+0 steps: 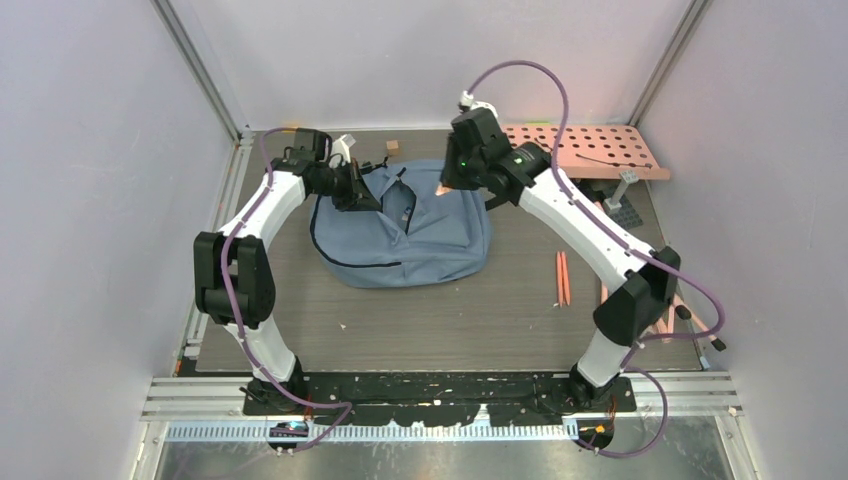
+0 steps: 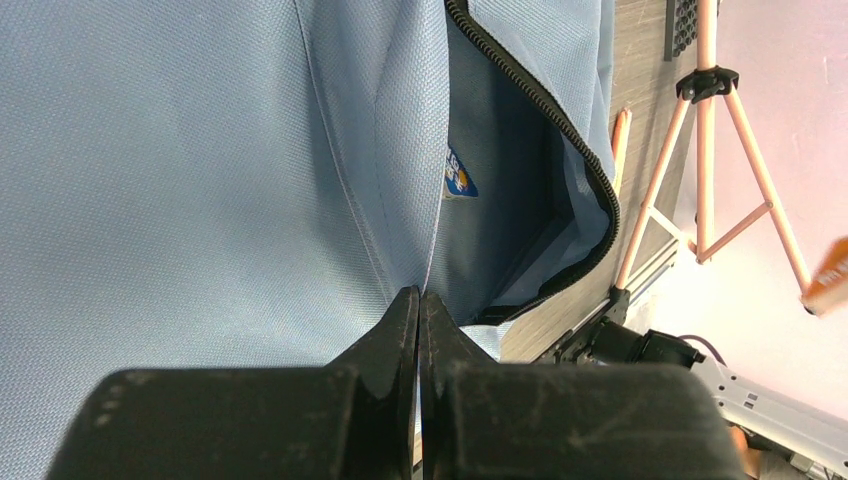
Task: Pack the student bag
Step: Place the personal item in the student bag.
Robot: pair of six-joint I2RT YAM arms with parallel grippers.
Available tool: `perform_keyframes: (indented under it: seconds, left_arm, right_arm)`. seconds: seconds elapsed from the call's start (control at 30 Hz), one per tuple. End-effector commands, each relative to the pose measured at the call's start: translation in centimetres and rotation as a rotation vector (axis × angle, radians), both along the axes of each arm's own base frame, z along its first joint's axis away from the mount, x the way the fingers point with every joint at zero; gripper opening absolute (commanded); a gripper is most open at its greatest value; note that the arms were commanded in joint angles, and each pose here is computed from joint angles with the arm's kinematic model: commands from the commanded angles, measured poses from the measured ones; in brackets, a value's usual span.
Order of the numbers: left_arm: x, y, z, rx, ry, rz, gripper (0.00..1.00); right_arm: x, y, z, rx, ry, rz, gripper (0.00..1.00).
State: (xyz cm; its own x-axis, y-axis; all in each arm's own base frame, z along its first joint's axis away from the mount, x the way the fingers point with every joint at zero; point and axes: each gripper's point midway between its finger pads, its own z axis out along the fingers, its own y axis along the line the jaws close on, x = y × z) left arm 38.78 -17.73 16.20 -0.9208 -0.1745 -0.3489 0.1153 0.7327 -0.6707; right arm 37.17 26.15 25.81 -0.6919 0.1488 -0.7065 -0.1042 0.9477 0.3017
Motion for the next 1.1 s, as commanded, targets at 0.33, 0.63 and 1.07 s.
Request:
perform_keyframes:
  seconds: [0.33,0.63,1.07]
  left_arm:
    - [0.6,0.0,2.7,-0.045,-0.060,-0.007,0.00]
    - [0.7,0.0,2.7,-0.046,-0.061,-0.005,0.00]
    - [0.8,-0.1,2.7,-0.047,-0.064,-0.006,0.00]
  right_arm:
    - [2.6,12.2,-1.0,-0.150,-0.083,0.398,0.03]
    - [2.9,11.1,-4.1,-0.265,-0.022,0.395,0.20]
    - [2.8,11.4,-3.6,-0.247,-0.031,0.403,0.41]
